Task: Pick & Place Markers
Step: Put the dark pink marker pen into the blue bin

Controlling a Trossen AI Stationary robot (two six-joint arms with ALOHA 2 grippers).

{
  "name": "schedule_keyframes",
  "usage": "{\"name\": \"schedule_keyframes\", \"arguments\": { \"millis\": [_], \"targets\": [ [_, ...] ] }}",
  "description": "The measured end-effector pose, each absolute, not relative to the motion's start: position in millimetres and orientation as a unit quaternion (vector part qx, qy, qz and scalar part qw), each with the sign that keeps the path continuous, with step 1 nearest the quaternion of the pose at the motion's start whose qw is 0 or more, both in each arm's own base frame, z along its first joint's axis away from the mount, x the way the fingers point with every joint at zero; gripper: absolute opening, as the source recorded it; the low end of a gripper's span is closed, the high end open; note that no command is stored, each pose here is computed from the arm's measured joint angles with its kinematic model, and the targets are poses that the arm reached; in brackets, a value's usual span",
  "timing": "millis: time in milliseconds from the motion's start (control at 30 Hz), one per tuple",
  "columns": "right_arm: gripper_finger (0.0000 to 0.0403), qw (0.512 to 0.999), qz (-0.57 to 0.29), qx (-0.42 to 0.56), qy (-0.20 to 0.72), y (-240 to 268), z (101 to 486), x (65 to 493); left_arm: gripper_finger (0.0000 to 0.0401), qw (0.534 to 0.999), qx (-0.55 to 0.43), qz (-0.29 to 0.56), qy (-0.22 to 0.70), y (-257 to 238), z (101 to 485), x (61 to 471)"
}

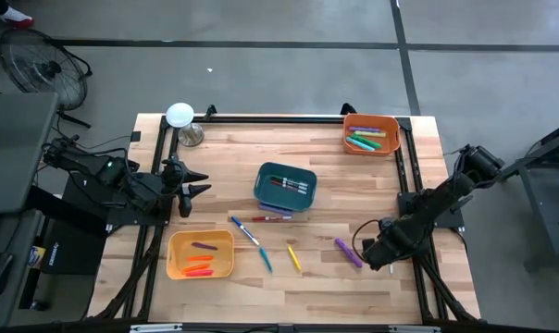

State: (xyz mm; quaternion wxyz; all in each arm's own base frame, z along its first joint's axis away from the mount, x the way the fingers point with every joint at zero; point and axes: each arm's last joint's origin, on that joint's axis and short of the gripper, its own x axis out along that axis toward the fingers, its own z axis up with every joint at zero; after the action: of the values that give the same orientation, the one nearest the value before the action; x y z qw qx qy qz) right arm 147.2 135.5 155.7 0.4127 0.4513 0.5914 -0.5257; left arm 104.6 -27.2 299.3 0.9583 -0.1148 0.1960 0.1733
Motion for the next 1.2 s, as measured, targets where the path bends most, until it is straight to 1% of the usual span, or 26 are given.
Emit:
{"name": "schedule_keyframes", "arguments": {
  "millis": [300, 367, 500, 733, 933, 1033, 1200],
  "targets": [
    [0.0114, 0.419, -0.528, 0.451, 0.585, 135, 155, 147, 0.0137, 0.959, -0.114, 0.173, 0.195, -27, 299, 105],
    [0.0114, 0.412, -0.525, 0.455, 0.589, 133, 148, 145, 0.0137, 0.959, -0.114, 0.173, 0.195, -27, 299, 105],
    [0.0114, 0.422, -0.507, 0.472, 0.586, 131, 133, 142, 0.0137, 0.959, -0.115, 0.173, 0.195, -27, 300, 105],
    [0.0114, 0.413, -0.488, 0.492, 0.591, 127, 120, 137, 0.0137, 0.958, -0.118, 0.173, 0.194, -27, 300, 105],
    [0.0113, 0.402, -0.493, 0.501, 0.587, 124, 119, 139, 0.0137, 0.959, -0.121, 0.173, 0.191, -27, 300, 105],
    [0.01, 0.401, -0.492, 0.504, 0.585, 123, 118, 140, 0.0137, 0.959, -0.119, 0.173, 0.192, -27, 300, 105],
    [0.0057, 0.406, -0.488, 0.508, 0.582, 123, 118, 142, 0.0137, 0.959, -0.116, 0.173, 0.192, -27, 300, 105]
  ]
}}
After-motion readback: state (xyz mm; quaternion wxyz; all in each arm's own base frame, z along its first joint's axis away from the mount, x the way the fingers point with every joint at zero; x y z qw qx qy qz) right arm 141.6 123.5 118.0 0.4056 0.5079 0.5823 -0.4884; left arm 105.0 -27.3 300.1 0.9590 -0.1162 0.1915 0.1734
